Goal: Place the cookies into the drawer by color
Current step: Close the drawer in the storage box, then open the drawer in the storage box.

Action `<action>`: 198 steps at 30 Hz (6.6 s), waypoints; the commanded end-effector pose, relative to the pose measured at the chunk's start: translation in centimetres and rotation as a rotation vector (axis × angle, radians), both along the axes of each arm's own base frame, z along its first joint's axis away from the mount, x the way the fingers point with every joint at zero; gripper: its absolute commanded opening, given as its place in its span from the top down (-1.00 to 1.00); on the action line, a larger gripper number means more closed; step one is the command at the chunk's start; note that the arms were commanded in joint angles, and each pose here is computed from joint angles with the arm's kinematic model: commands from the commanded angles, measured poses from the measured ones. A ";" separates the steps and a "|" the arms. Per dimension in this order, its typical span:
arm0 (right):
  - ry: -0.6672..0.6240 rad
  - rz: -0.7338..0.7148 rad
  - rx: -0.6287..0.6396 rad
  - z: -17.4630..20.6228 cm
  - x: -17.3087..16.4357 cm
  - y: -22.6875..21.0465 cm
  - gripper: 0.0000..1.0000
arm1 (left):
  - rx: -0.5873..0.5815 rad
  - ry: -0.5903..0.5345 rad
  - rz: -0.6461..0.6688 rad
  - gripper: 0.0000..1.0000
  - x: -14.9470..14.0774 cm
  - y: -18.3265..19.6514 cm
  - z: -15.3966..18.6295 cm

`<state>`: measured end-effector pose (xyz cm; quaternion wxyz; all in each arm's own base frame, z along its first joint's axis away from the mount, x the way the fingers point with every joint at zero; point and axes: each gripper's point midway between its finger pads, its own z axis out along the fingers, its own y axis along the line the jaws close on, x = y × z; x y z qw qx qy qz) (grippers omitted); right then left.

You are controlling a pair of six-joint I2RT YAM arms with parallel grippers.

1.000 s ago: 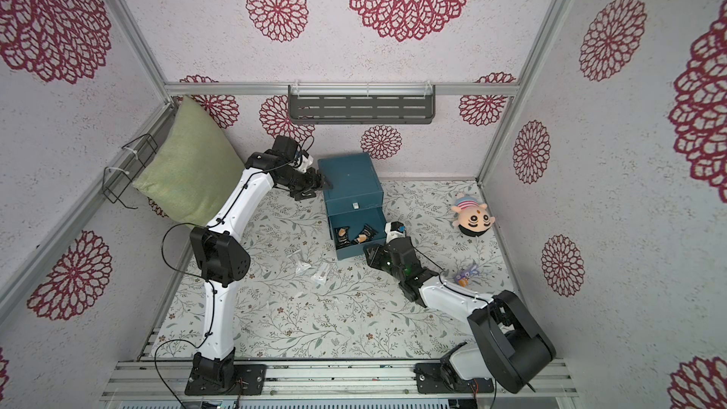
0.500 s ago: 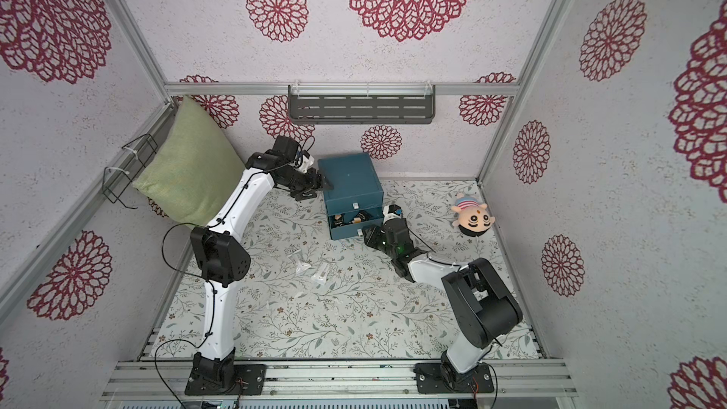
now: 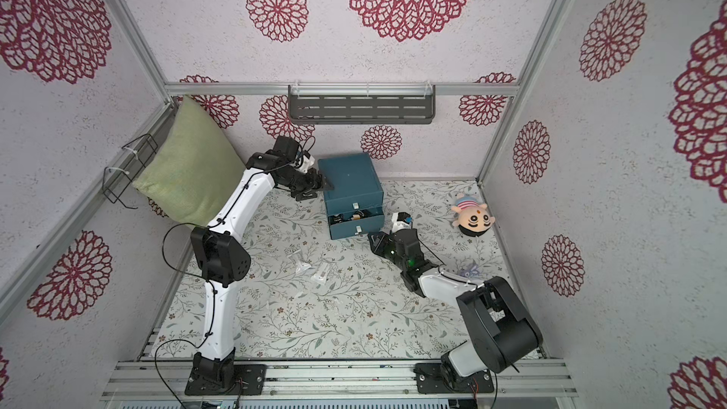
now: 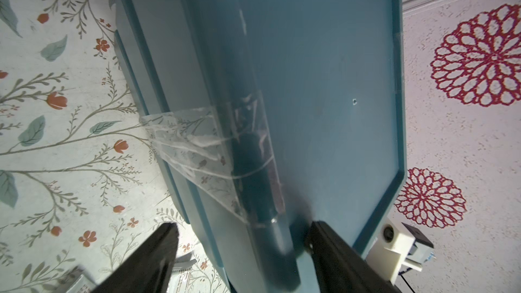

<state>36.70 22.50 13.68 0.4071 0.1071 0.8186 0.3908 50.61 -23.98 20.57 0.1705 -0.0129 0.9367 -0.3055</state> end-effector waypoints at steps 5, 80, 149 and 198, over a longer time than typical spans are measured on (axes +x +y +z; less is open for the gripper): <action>-0.029 -0.026 0.053 0.1 3.3 1.4 0.45 | 0.095 0.097 -0.005 -0.60 -0.8 0.4 -4.8; 0.126 -0.073 0.272 -8.7 5.0 4.3 -0.10 | 0.108 0.106 0.000 -0.95 -1.0 0.9 -5.0; 0.115 -0.093 0.425 -4.0 6.0 4.0 1.00 | 0.111 0.123 0.001 -0.95 -1.0 0.9 -5.8; 0.111 -0.036 0.154 -4.6 -6.8 -0.6 -0.30 | 0.032 -0.081 0.025 -0.95 -1.8 0.9 3.1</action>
